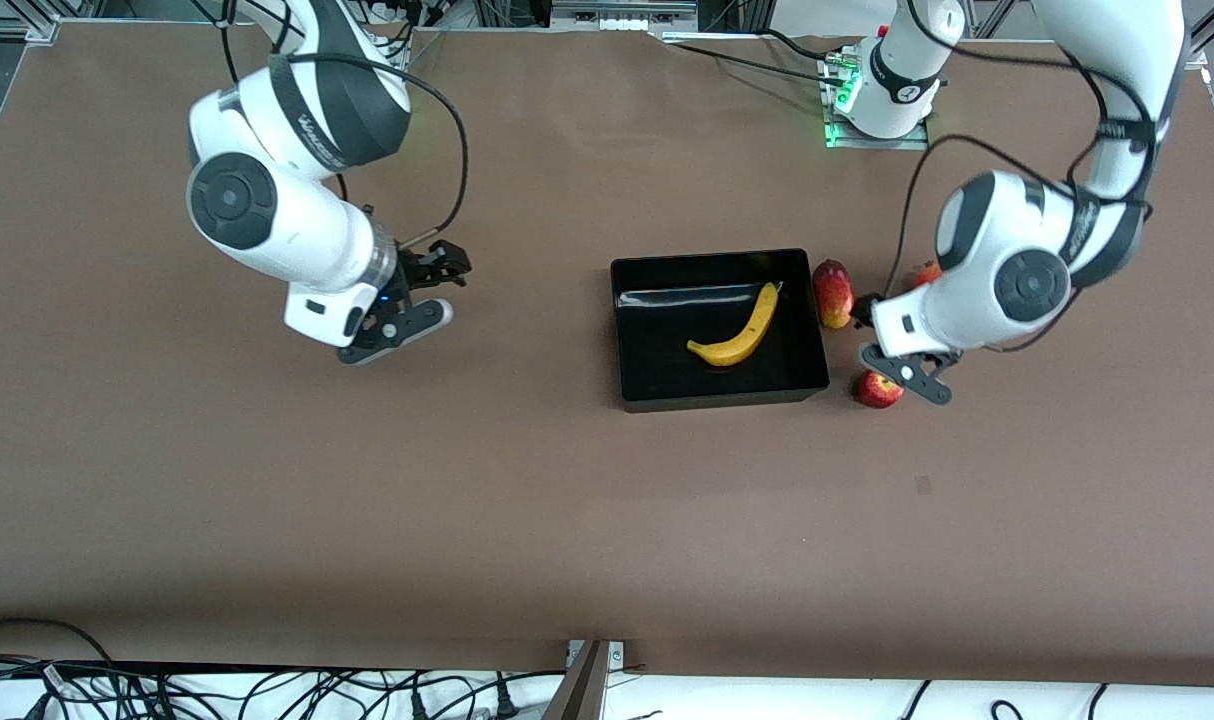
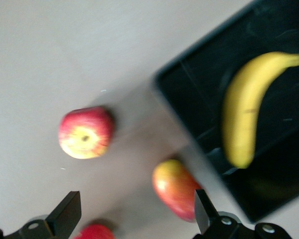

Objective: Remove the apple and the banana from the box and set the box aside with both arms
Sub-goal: 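Reach the left gripper into the tray while the right gripper approaches, then grasp the yellow banana in the tray with the left gripper, then lift the banana out and set it beside the apple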

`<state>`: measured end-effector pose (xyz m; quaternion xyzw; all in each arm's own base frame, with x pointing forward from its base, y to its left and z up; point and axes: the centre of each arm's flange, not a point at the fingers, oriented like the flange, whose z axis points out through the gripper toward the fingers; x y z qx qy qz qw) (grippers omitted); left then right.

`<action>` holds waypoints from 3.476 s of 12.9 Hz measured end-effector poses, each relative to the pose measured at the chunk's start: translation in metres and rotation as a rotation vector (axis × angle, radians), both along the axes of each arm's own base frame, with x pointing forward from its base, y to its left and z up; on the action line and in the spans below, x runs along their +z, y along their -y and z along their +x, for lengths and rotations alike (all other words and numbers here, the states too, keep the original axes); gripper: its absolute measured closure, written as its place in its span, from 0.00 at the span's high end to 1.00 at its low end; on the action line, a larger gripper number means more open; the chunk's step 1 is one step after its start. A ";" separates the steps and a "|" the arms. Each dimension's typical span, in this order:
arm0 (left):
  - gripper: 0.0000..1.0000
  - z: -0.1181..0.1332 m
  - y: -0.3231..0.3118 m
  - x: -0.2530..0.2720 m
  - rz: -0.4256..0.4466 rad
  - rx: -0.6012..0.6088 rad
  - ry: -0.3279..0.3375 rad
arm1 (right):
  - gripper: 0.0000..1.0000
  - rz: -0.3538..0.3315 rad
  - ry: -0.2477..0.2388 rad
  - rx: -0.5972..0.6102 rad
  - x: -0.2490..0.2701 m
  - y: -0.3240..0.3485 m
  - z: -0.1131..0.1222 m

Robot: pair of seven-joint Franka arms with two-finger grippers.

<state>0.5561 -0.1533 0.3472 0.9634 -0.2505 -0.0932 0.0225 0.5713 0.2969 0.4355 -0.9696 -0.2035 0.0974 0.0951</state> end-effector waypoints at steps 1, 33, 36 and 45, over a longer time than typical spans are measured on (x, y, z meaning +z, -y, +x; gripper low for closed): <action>1.00 -0.014 0.031 0.014 0.016 0.019 0.003 | 1.00 0.002 -0.003 0.006 -0.007 -0.007 -0.001; 0.00 -0.087 0.133 -0.189 -0.007 -0.028 0.018 | 1.00 -0.173 0.121 -0.031 0.067 0.075 0.028; 0.00 -0.076 0.132 -0.161 -0.005 -0.046 0.024 | 1.00 -0.173 0.121 -0.030 0.067 0.074 0.028; 0.00 -0.029 0.088 -0.003 0.005 0.075 -0.022 | 1.00 -0.173 0.121 -0.030 0.067 0.074 0.028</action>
